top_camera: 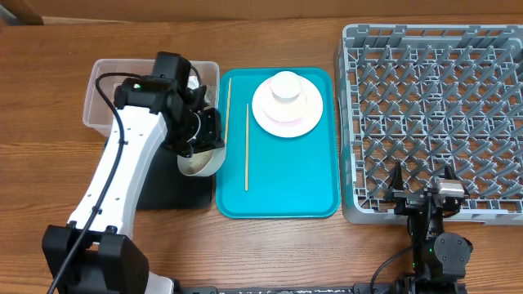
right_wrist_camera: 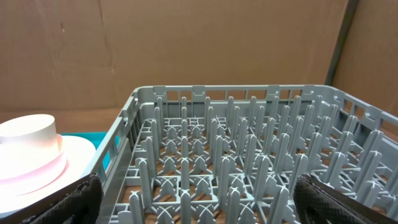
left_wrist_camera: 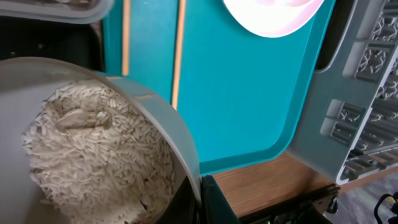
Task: Sort waste into correct bins and load items into the dishwasher
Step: 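Carry the bowl left and tip the rice onto the black tray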
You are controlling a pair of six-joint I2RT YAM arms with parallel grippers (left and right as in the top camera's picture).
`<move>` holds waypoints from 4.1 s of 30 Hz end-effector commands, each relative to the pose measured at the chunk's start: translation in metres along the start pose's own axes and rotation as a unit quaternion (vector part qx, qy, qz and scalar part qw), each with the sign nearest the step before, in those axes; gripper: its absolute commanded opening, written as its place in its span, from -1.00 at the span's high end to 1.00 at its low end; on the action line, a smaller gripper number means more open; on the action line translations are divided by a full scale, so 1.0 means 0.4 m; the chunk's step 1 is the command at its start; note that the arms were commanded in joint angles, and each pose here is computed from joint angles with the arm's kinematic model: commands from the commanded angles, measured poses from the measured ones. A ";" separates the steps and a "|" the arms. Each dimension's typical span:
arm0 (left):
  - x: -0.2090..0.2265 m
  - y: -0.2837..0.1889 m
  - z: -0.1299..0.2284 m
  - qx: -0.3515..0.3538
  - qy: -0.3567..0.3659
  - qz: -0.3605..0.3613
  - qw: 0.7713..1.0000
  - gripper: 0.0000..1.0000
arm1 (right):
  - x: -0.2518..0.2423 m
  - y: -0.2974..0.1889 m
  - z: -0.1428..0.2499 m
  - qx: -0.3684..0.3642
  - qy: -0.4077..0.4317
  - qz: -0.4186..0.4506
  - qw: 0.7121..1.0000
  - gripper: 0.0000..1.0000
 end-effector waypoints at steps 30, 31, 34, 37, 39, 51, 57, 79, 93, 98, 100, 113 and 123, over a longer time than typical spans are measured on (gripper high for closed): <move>0.258 -0.134 -0.038 -0.018 -0.072 0.246 0.966 0.91 | 0.000 0.001 0.007 0.001 -0.003 0.004 1.000 -1.00; 0.275 -0.131 -0.038 -0.020 -0.077 0.259 0.963 0.92 | 0.000 0.001 0.007 0.001 -0.003 0.004 1.000 -1.00; 0.318 -0.123 -0.035 -0.028 -0.093 0.276 0.956 0.91 | 0.000 0.001 0.007 0.001 -0.003 0.004 1.000 -1.00; 0.354 -0.125 -0.030 -0.041 -0.096 0.298 0.949 0.91 | 0.000 0.001 0.007 0.001 -0.003 0.004 1.000 -1.00; 0.373 -0.130 -0.027 -0.052 -0.095 0.320 0.941 0.92 | 0.000 0.001 0.007 0.001 -0.003 0.004 1.000 -1.00; 0.454 -0.099 -0.005 -0.100 -0.103 0.405 0.903 0.92 | 0.000 0.001 0.007 0.001 -0.003 0.004 1.000 -1.00; 0.469 -0.069 0.000 -0.113 -0.097 0.433 0.889 0.92 | 0.000 0.001 0.007 0.001 -0.003 0.004 1.000 -1.00; 0.453 -0.097 0.008 -0.109 -0.117 0.550 0.820 0.92 | 0.000 0.001 0.007 0.001 -0.003 0.004 1.000 -1.00; 0.455 -0.097 0.003 -0.111 -0.114 0.549 0.821 0.92 | 0.000 0.001 0.007 0.001 -0.003 0.004 1.000 -1.00; 0.453 -0.095 0.004 -0.119 -0.100 0.546 0.823 0.92 | 0.000 0.001 0.007 0.001 -0.003 0.004 1.000 -1.00; 0.456 -0.089 0.004 -0.103 -0.124 0.541 0.825 0.92 | 0.000 0.001 0.007 0.001 -0.003 0.004 1.000 -1.00; 0.454 -0.085 0.004 -0.115 -0.101 0.539 0.829 0.92 | 0.000 0.001 0.007 0.001 -0.003 0.004 1.000 -1.00; 0.445 -0.073 0.049 -0.079 -0.134 0.463 0.872 0.93 | 0.000 0.001 0.007 0.001 -0.003 0.004 1.000 -1.00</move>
Point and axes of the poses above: each gripper's point midway between its finger pads, its own y axis out along the fingers, its own x axis along the line the jaws close on, z = x × y, the point moved 9 cm from there along -y, back along the fingers, and after that the axes turned 14 degrees about -y, right-handed, at the moved point
